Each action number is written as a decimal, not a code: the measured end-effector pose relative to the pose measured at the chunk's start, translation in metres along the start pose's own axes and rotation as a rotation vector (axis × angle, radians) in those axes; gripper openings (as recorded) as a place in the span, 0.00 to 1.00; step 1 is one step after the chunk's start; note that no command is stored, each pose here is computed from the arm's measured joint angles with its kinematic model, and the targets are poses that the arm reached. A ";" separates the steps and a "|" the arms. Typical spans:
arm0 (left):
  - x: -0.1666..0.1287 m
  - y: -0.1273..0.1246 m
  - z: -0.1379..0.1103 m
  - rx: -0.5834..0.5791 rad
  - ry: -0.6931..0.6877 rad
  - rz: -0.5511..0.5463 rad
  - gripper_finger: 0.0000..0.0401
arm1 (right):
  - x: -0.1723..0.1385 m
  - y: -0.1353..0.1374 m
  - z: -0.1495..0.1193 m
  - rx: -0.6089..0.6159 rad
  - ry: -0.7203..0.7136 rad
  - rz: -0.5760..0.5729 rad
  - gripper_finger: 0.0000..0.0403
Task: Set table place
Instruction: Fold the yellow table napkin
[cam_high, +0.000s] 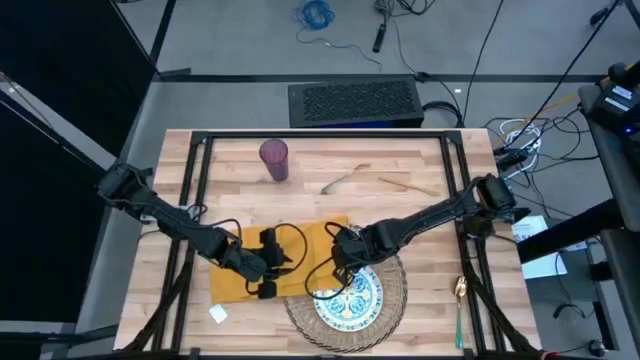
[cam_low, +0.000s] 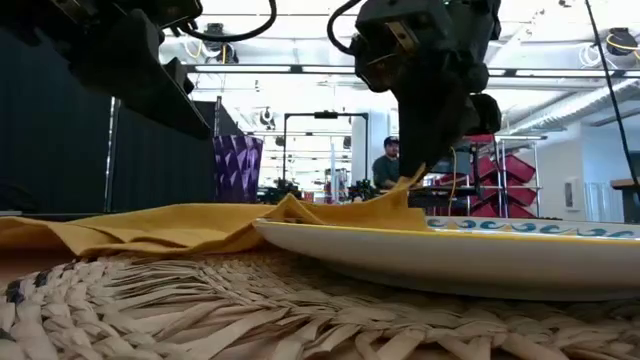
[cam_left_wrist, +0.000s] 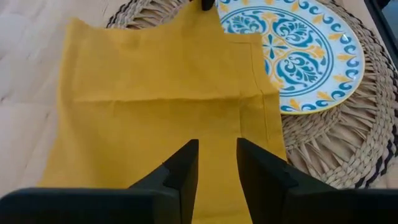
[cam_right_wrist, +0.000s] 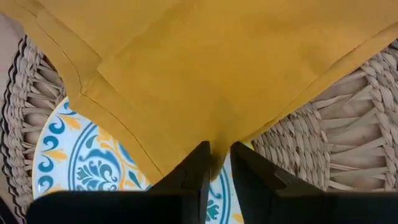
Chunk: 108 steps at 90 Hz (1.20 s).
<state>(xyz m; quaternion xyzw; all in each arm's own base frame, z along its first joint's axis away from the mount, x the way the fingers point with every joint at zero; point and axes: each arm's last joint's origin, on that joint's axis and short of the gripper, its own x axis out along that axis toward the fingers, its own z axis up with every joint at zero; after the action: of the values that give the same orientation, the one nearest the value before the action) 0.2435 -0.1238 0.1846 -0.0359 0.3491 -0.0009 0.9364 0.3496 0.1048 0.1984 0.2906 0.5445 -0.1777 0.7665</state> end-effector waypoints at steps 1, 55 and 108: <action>0.000 0.000 0.000 0.000 0.000 0.000 0.23 | 0.000 0.000 0.000 0.000 0.002 0.002 0.10; 0.000 0.000 0.000 0.000 0.000 0.000 0.23 | -0.003 0.017 -0.014 0.002 0.011 0.091 0.00; 0.000 0.000 0.000 0.001 0.005 -0.005 0.23 | -0.021 0.024 -0.033 0.023 0.028 0.111 0.00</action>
<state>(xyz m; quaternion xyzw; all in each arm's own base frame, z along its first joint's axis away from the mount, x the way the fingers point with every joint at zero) 0.2434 -0.1238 0.1844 -0.0365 0.3511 -0.0034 0.9356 0.3328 0.1435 0.2160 0.3316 0.5360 -0.1368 0.7642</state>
